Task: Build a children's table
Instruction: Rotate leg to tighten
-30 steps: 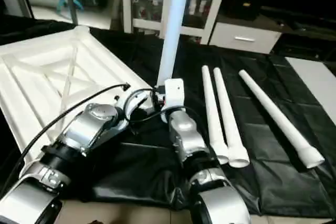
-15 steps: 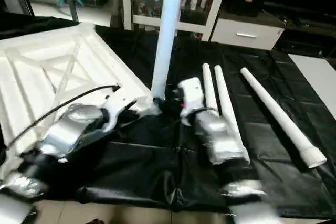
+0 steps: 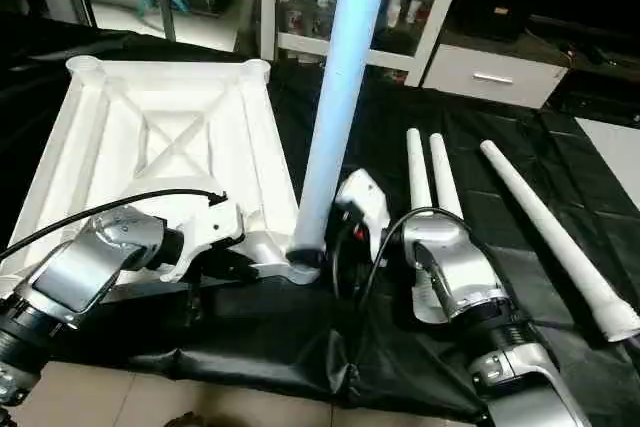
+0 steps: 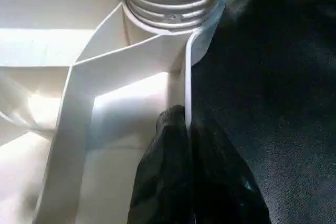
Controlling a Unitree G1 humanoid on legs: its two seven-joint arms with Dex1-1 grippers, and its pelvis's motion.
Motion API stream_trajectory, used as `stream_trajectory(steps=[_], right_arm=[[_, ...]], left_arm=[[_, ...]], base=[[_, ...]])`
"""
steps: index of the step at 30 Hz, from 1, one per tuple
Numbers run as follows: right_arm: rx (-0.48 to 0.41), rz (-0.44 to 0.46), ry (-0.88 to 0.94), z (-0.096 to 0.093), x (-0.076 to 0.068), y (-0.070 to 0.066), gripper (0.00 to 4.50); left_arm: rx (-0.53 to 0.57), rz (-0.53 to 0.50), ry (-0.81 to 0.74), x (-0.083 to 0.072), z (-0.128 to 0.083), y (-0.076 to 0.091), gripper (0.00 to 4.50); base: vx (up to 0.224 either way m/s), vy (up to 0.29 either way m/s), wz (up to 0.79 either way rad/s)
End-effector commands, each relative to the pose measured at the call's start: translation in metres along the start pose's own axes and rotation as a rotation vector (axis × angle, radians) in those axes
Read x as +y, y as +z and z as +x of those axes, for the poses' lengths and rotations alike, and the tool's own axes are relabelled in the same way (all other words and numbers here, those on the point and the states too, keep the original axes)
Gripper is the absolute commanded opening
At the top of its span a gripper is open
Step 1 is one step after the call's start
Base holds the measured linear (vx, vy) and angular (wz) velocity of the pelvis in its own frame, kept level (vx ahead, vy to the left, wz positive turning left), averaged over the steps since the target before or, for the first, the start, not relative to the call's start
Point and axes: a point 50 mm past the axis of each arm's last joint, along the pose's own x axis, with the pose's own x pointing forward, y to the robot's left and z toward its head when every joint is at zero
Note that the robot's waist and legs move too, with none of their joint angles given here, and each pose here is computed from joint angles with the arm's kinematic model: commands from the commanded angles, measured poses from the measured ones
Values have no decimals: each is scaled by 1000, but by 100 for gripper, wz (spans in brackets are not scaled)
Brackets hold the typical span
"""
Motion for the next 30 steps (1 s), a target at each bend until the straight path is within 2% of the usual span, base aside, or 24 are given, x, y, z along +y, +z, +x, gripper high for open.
stream_trajectory(steps=[1,3,6,8,11,12,19,25,29,30], right_arm=[[47,-48,14,-2,-2,2,441],[65,-60,19,1,-2,1,407],[73,-67,20,3,-2,0,404],[70,-69,19,3,-2,0,367],[60,-65,19,4,-2,1,358],[59,-64,22,3,-2,2,334],[55,-56,39,4,-1,0,284],[53,-20,43,6,3,-7,271],[40,59,-164,16,-7,-19,271],[40,59,-164,16,-7,-19,271]], left_arm=[[53,-23,-78,-11,11,-11,0],[54,-21,-74,-11,11,-11,0],[57,-20,-67,-10,11,-11,0],[58,-20,-68,-10,11,-11,0],[60,-20,-68,-10,10,-11,0],[61,-20,-68,-11,10,-11,0],[65,-24,-72,-11,11,-12,0],[69,-33,-69,-11,11,-13,0],[32,-92,79,2,17,-6,0],[32,-92,79,2,17,-6,0]], base=[[0,0,0],[0,0,0],[0,0,0],[0,0,0],[0,0,0],[0,0,0],[0,0,0],[0,0,0],[0,0,0],[0,0,0]])
